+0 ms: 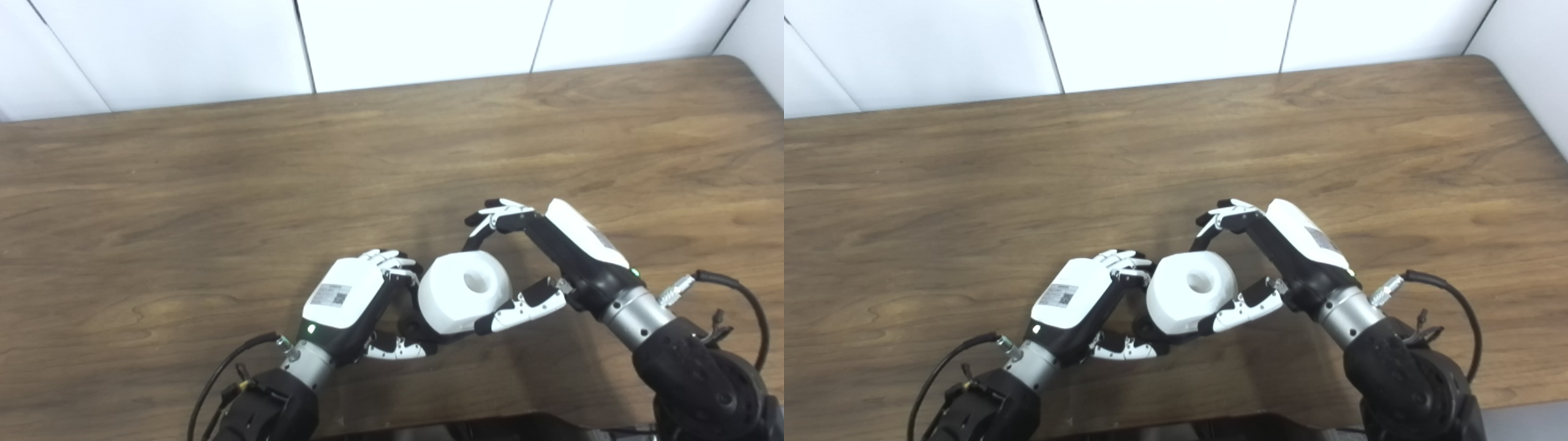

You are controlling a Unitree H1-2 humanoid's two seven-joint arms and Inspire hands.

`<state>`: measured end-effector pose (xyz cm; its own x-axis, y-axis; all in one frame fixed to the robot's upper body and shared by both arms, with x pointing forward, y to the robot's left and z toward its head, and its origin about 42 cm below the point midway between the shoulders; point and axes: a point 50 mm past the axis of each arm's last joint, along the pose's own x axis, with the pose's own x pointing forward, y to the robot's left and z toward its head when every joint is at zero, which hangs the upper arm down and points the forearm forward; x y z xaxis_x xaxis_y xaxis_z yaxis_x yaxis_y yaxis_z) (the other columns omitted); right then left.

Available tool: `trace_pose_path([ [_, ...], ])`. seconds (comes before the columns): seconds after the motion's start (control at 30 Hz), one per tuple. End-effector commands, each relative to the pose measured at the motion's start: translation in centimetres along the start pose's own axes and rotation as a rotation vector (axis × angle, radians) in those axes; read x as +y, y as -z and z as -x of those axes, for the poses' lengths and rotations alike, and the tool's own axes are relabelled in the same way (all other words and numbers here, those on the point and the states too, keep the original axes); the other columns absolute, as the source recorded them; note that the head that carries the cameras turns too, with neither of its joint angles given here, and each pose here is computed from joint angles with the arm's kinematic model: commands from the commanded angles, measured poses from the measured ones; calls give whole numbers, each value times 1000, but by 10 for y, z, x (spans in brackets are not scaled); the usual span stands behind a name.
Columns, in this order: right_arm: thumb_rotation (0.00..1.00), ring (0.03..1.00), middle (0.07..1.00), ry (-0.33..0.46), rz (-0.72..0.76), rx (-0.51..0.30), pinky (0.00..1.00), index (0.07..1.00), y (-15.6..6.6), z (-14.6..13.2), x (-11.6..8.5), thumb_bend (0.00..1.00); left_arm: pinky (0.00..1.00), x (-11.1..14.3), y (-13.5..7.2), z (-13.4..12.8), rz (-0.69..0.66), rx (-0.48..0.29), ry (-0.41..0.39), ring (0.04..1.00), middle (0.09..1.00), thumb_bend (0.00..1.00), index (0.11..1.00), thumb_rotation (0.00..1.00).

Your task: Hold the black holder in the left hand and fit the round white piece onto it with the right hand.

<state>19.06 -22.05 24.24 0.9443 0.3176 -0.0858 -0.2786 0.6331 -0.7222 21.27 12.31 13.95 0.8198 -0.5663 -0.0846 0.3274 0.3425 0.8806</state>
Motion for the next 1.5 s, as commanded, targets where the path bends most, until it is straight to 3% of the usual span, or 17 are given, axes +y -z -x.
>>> trace_pose_path([
  [0.0,133,913,789,47,36,-44,812,482,-6,0,-4,524,872,-16,9,5,-3,68,109,868,796,517,488,46],
  [0.93,132,921,786,12,78,-54,839,482,-5,1,-3,524,869,-13,8,5,-11,69,106,869,794,517,488,47],
  [1.47,131,912,773,23,99,-64,792,481,-3,3,3,524,866,-14,6,4,-9,65,100,866,791,517,488,46],
])
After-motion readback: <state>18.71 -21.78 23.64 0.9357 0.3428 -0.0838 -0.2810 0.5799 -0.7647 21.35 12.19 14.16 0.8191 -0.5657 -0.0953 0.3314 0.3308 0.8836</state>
